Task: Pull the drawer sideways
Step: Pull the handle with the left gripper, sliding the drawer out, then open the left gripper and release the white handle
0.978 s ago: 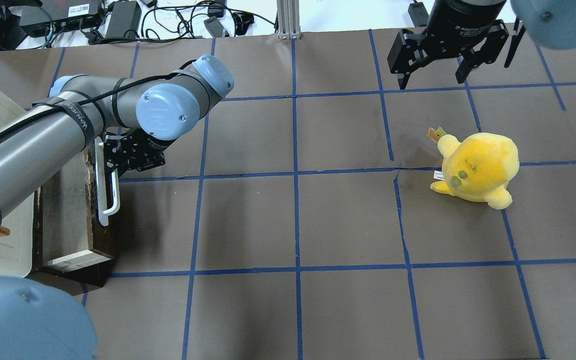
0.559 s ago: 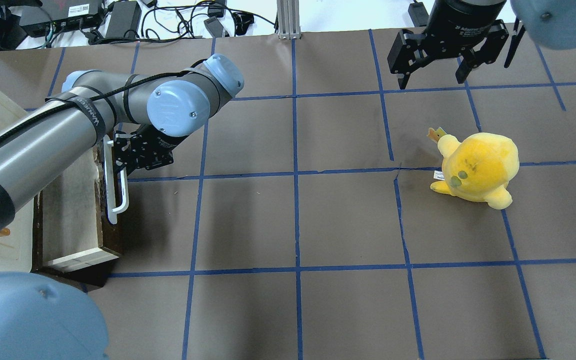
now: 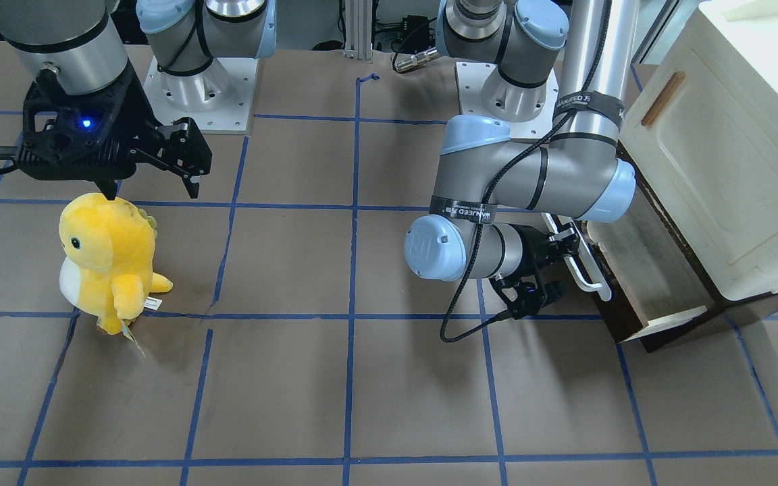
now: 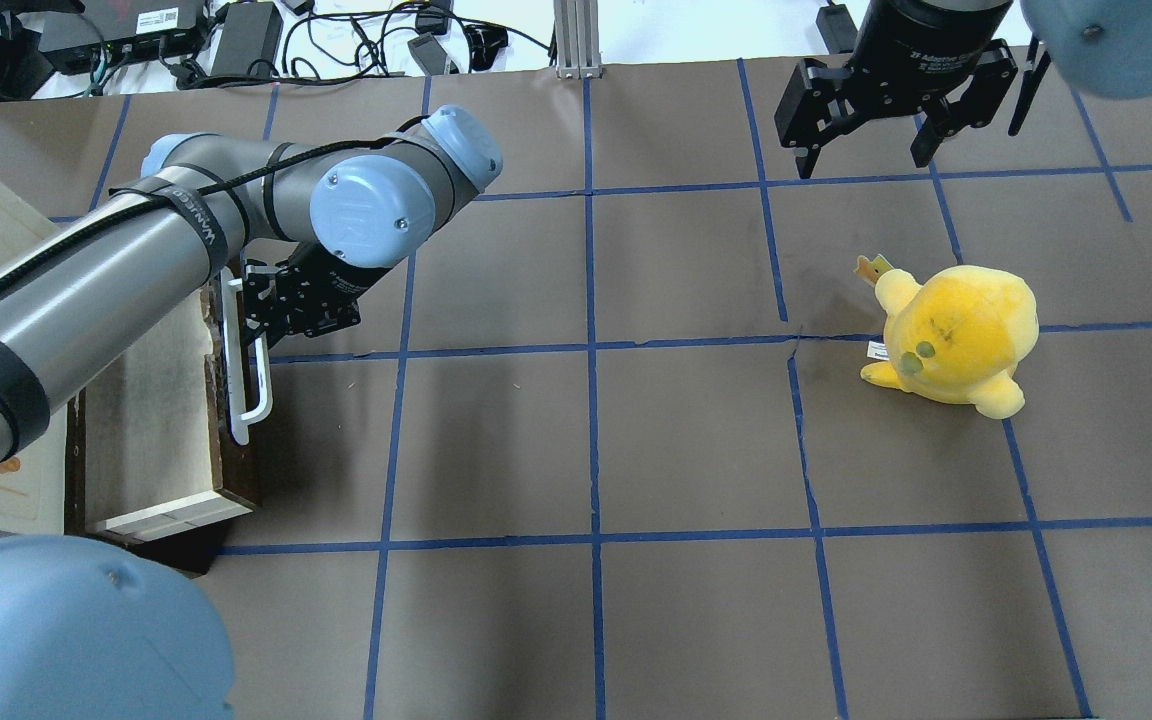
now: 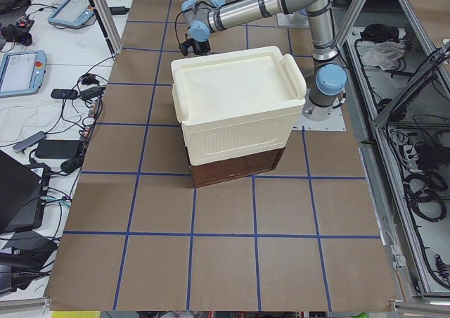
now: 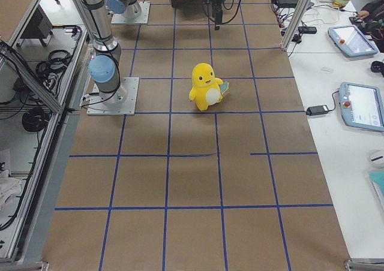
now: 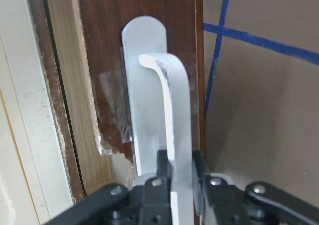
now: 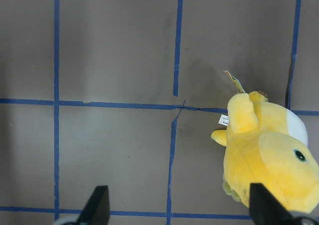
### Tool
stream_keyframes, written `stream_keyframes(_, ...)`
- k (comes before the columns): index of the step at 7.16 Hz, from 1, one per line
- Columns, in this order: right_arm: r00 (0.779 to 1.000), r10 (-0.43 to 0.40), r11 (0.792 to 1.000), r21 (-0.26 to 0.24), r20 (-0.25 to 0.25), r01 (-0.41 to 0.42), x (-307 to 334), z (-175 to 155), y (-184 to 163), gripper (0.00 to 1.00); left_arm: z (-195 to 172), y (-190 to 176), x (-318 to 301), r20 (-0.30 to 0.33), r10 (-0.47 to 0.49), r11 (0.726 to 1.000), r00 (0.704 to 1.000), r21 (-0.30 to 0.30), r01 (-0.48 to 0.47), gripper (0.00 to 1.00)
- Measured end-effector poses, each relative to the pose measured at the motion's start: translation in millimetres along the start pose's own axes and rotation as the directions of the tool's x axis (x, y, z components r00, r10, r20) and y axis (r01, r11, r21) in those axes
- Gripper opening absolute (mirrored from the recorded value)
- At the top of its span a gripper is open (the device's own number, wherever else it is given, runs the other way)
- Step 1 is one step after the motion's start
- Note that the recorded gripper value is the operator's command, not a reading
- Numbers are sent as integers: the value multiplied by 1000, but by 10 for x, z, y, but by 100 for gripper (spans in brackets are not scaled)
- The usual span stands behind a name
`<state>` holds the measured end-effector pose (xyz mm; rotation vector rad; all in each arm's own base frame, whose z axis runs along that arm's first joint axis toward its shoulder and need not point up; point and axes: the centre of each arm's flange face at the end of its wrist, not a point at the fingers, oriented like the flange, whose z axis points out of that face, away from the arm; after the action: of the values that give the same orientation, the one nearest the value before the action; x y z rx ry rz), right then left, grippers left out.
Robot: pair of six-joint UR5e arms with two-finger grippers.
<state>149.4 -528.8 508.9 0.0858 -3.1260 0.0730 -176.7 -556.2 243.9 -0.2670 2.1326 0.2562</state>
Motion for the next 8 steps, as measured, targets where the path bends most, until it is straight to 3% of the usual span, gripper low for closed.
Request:
stream_keyframes(1, 1000, 0, 1000, 0, 0, 0, 0, 0, 0, 100, -40, 3, 11, -7, -1, 1000, 1000, -9, 1, 0)
stream_keyframes(2, 1000, 0, 1000, 0, 0, 0, 0, 0, 0, 100, -67, 11, 28, -8, -1, 1000, 1000, -13, 1, 6)
stream_keyframes(3, 1000, 0, 1000, 0, 0, 0, 0, 0, 0, 100, -73, 18, 48, -5, -1, 1000, 1000, -15, 1, 46)
stream_keyframes(4, 1000, 0, 1000, 0, 0, 0, 0, 0, 0, 100, -77, 21, 52, 1, 2, 1000, 1000, -13, -2, 96)
stream_keyframes(6, 1000, 0, 1000, 0, -1, 0, 1, 0, 0, 100, -120, 13, -6, 5, 0, 1000, 1000, 6, 0, 100)
stream_keyframes(8, 1000, 0, 1000, 0, -1, 0, 1, 0, 0, 100, -284, 2, -173, -38, -17, 1000, 999, 18, 18, 100)
